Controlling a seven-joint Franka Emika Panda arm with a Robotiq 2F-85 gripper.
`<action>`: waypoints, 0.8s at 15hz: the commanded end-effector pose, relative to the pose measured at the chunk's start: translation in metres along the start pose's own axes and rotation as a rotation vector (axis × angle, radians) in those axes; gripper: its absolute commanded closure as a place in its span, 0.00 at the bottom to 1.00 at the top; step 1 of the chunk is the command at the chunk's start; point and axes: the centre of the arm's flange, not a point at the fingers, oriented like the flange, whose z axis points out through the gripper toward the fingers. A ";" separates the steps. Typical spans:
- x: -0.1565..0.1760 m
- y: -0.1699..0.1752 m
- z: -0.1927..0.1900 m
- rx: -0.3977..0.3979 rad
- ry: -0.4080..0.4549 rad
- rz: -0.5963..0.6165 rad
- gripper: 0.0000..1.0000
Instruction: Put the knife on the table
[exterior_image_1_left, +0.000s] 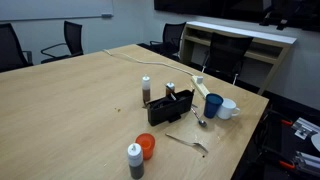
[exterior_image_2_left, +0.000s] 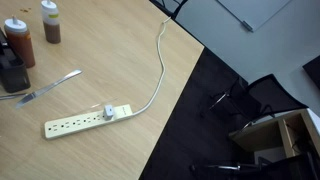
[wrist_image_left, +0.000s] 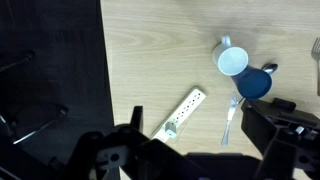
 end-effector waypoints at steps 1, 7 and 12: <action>0.000 0.000 0.000 0.000 0.000 0.000 0.00; 0.000 0.000 0.000 0.000 0.000 0.000 0.00; 0.013 -0.005 0.008 0.000 -0.007 0.001 0.00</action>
